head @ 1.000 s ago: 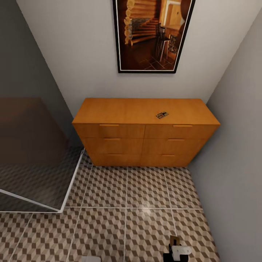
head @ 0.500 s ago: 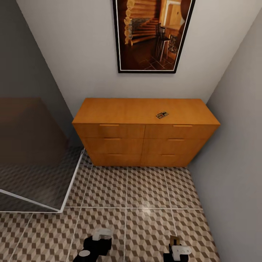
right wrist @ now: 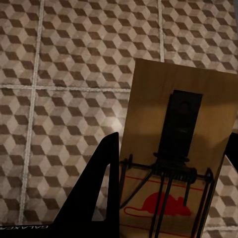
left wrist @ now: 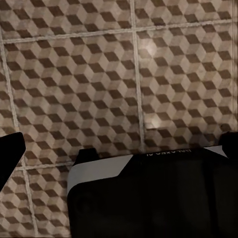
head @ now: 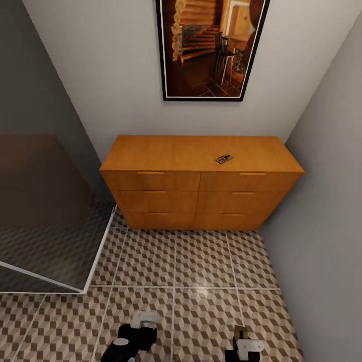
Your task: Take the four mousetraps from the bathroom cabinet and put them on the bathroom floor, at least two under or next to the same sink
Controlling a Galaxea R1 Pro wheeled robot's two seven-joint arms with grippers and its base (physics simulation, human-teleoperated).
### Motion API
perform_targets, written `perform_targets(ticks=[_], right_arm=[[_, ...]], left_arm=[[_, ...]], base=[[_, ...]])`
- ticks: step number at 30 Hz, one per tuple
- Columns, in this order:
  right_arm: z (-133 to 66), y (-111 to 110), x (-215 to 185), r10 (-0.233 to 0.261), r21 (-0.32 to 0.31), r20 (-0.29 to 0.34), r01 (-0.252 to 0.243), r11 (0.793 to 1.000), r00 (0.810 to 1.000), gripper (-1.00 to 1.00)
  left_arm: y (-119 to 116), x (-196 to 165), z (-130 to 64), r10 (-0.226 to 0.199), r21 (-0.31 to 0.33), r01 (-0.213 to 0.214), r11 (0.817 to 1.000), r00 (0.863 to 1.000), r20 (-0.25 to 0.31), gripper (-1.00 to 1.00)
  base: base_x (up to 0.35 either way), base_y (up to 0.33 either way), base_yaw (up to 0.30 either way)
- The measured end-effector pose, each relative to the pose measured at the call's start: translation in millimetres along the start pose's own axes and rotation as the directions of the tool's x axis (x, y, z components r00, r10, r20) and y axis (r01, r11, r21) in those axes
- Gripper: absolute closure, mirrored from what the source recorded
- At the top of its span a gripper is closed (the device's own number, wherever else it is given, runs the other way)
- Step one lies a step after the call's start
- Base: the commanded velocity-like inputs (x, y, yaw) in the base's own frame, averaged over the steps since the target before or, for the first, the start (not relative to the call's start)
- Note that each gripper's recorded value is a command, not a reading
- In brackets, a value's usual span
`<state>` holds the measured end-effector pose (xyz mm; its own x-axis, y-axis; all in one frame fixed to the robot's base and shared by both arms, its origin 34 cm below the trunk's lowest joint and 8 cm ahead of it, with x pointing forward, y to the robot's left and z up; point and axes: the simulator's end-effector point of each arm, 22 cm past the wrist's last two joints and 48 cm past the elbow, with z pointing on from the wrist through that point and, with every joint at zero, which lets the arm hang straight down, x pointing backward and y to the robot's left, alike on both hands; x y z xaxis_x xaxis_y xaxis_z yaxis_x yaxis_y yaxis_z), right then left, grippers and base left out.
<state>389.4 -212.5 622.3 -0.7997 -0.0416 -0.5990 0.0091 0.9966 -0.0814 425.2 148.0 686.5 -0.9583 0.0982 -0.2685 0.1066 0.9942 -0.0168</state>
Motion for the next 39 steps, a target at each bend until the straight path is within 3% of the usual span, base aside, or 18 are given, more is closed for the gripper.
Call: perform_targets(ticks=[6, 9, 11, 15, 28, 34, 39], right_arm=[[0.0, 1, 0, 0.001, -0.001, 0.001, -0.001, 1.000, 1.000, 1.00], [0.1, 1, -1, 0.001, -0.001, 0.001, -0.001, 1.000, 1.000, 1.00], [0.1, 1, -1, 0.001, -0.001, 0.001, -0.001, 1.000, 1.000, 1.00], [0.1, 1, -1, 0.001, -0.001, 0.001, -0.001, 1.000, 1.000, 1.00], [0.1, 2, -1, 0.002, -0.002, 0.001, -0.002, 1.000, 1.000, 1.00], [0.1, 2, -1, 0.002, -0.002, 0.001, -0.002, 1.000, 1.000, 1.00], [0.1, 2, -1, 0.002, -0.002, 0.001, -0.002, 1.000, 1.000, 1.00]], left_arm=[[-60, -38, -34.4, 0.033, 0.106, -0.031, 0.994, 0.999, -0.010, -1.00], [-78, -51, -46.1, 0.060, 0.114, -0.059, 0.992, 0.998, -0.002, -1.00], [-88, -70, -59.2, 0.118, 0.080, -0.120, 0.990, 0.993, 0.025, -1.00], [-85, -93, -74.9, 0.164, 0.031, -0.167, 0.986, 0.984, 0.069, -1.00], [-76, -157, -102.4, 0.181, -0.008, -0.182, 0.983, 0.969, 0.169, -1.00], [-70, -206, -113.5, 0.204, -0.038, -0.201, 0.979, 0.953, 0.222, -1.00], [-63, -268, -131.9, 0.204, -0.063, -0.194, 0.979, 0.928, 0.312, -1.00]], base=[[0.000, 0.000, 0.000], [0.000, 0.000, 0.000], [0.000, 0.000, 0.000], [0.000, 0.000, 0.000], [0.000, 0.000, 0.000], [0.000, 0.000, 0.000], [0.000, 0.000, 0.000]])
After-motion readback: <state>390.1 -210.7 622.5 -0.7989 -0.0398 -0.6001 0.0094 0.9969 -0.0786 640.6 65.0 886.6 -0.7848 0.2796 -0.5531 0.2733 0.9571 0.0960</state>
